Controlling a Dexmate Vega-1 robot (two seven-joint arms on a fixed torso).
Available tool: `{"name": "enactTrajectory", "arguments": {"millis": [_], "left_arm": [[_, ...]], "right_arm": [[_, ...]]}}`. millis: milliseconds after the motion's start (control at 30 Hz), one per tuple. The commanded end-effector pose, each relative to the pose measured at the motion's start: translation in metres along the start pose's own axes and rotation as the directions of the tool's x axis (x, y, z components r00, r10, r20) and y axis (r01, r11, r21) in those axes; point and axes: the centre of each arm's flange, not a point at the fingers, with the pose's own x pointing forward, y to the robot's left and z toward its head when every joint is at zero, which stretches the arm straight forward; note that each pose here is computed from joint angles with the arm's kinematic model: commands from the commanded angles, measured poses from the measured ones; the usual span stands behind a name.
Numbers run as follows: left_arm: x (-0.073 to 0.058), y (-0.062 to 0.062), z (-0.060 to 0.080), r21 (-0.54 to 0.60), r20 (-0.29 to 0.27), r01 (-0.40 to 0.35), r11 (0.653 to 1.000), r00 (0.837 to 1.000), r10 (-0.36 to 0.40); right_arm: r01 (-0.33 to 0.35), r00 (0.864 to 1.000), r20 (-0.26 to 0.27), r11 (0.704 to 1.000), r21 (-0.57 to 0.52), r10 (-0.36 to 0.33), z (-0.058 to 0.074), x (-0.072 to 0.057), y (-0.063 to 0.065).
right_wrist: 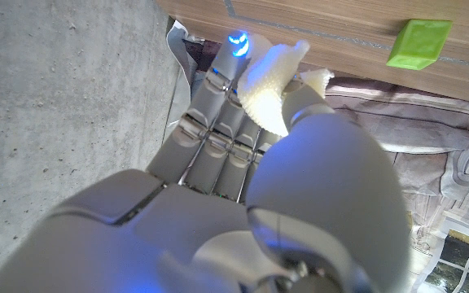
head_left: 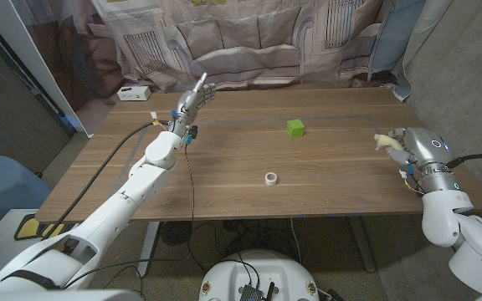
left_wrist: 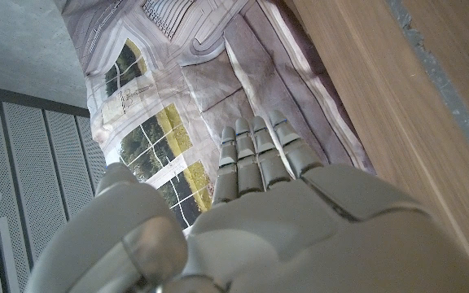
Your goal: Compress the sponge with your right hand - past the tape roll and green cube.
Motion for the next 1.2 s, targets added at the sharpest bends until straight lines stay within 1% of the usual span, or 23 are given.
{"name": "enactTrajectory", "arguments": {"millis": [33, 400, 1000, 1200], "left_arm": [[0.0029, 0.0007, -0.0058, -0.009, -0.011, 0.001, 1.0, 1.0, -0.001], [0.0053, 0.0013, -0.008, -0.011, -0.015, -0.001, 1.0, 1.0, 0.001], [0.0115, 0.0042, -0.0016, 0.0, -0.008, -0.001, 1.0, 1.0, 0.001], [0.0125, 0.0046, 0.0006, 0.001, -0.005, -0.002, 1.0, 1.0, 0.002]], "right_arm": [[0.017, 1.0, -0.004, 0.999, 0.036, -0.017, 0.0024, 0.0015, 0.001], [0.046, 0.999, -0.003, 0.999, 0.006, -0.046, 0.0051, 0.0015, 0.0011], [0.003, 1.0, -0.003, 1.0, -0.001, -0.003, 0.0043, 0.0044, 0.0023], [0.006, 1.0, -0.007, 1.0, -0.004, -0.006, 0.0043, 0.003, 0.0023]]}}
